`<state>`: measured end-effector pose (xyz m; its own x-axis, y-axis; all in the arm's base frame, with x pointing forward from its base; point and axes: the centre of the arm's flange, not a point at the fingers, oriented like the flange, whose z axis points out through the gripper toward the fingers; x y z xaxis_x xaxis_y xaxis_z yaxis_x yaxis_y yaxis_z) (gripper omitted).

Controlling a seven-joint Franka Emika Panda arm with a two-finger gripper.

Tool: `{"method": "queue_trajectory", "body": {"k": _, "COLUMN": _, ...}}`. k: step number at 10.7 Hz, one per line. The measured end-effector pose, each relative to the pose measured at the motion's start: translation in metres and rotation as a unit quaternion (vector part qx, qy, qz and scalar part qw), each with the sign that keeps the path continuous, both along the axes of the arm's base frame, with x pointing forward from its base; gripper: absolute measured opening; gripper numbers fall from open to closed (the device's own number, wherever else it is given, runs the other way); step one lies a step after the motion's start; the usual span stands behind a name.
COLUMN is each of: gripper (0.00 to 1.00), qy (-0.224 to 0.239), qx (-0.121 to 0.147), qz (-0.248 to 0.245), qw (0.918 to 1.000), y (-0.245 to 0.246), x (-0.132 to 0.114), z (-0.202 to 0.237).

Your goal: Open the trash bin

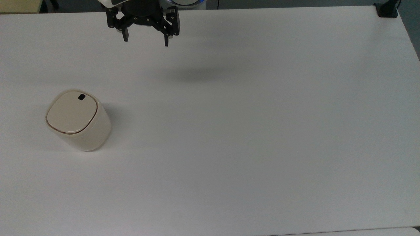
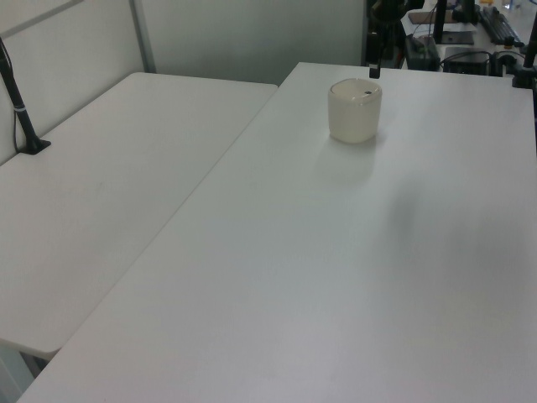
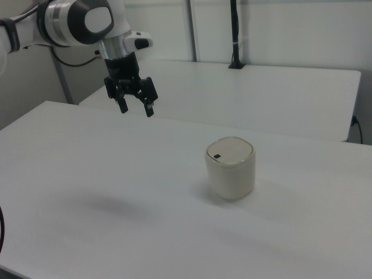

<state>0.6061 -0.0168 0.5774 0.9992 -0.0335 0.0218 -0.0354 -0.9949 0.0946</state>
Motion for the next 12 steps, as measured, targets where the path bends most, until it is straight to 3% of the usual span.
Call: {"method": "queue_trajectory", "body": {"k": 12, "gripper": 1.0, "qy": 0.003, "qx": 0.0, "qz": 0.001, "qw": 1.0, "y": 0.0017, "x": -0.0003, "z": -0.0032}}
